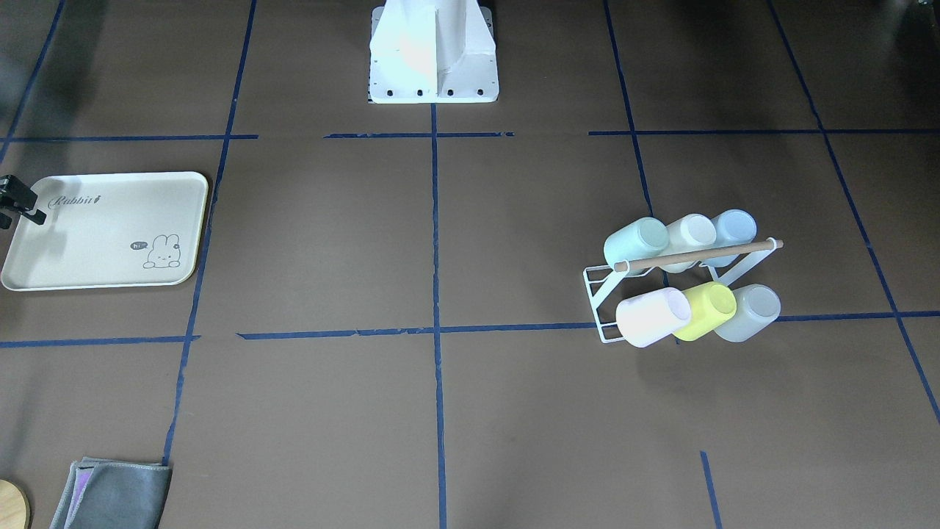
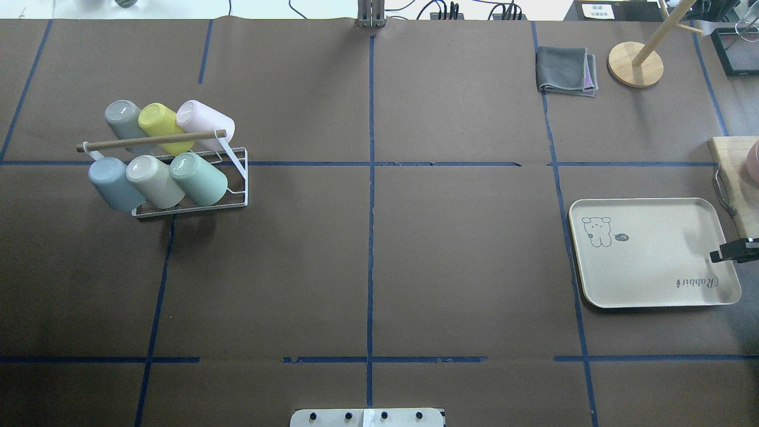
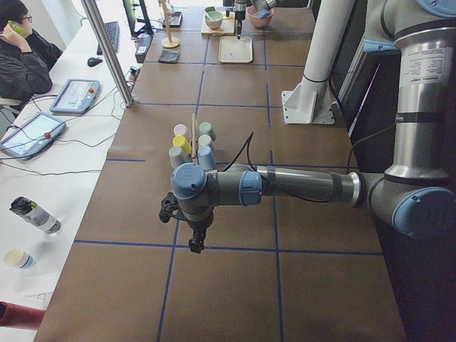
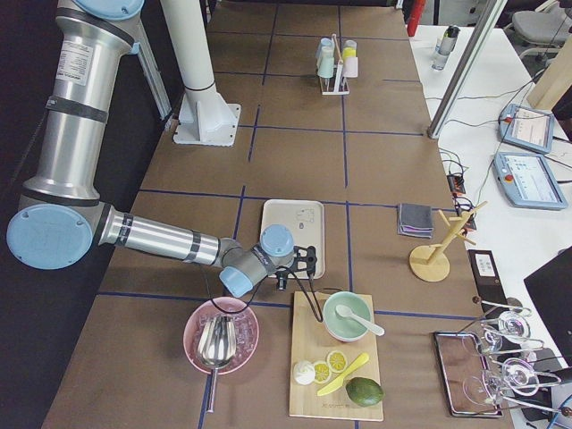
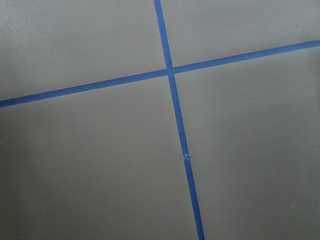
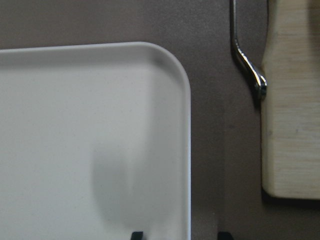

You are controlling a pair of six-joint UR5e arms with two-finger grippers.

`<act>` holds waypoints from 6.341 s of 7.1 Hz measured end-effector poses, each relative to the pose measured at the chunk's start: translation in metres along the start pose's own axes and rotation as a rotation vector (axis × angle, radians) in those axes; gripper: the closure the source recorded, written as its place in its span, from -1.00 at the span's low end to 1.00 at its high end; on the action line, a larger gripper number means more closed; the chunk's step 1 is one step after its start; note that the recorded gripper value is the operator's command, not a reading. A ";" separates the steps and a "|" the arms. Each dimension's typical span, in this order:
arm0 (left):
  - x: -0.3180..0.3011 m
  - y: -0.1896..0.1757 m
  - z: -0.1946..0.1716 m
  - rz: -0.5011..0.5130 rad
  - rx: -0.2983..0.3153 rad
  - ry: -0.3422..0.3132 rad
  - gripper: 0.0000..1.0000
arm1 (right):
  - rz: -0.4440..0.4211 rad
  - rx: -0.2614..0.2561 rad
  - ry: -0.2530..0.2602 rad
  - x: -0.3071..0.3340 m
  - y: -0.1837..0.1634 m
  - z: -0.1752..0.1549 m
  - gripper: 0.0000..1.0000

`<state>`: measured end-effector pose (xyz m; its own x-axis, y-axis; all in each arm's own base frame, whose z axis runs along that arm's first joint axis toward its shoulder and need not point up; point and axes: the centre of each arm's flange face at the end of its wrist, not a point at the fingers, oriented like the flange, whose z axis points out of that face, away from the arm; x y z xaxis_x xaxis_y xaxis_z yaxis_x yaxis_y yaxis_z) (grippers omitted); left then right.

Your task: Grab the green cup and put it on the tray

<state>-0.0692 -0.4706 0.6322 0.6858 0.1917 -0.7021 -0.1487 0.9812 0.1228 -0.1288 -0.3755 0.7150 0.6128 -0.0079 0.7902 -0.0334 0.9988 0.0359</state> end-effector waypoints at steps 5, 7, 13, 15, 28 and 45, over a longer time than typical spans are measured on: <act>0.000 0.000 0.000 0.000 0.000 0.000 -1.00 | 0.001 -0.006 0.007 0.006 0.002 0.003 0.97; 0.000 0.000 0.000 -0.001 -0.001 0.000 -1.00 | 0.004 -0.010 0.006 0.007 0.004 0.002 1.00; -0.001 0.001 0.001 -0.002 -0.002 0.001 -1.00 | 0.016 0.003 -0.130 -0.063 -0.015 -0.035 1.00; -0.001 0.001 0.001 -0.002 -0.002 0.001 -1.00 | 0.018 0.028 -0.189 -0.119 -0.047 -0.042 1.00; 0.004 -0.004 -0.005 0.010 0.009 -0.002 -1.00 | -0.033 0.017 -0.180 -0.526 -0.045 0.065 1.00; -0.004 -0.009 -0.006 0.044 0.030 -0.113 -1.00 | -0.315 -0.070 0.143 -0.173 -0.194 -0.178 -1.00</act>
<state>-0.0747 -0.4800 0.6301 0.7549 0.2343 -0.6126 -0.1602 0.9716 0.1743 -0.0878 -0.5591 0.4626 0.6890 -0.3146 0.6529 0.2261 0.9492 0.2187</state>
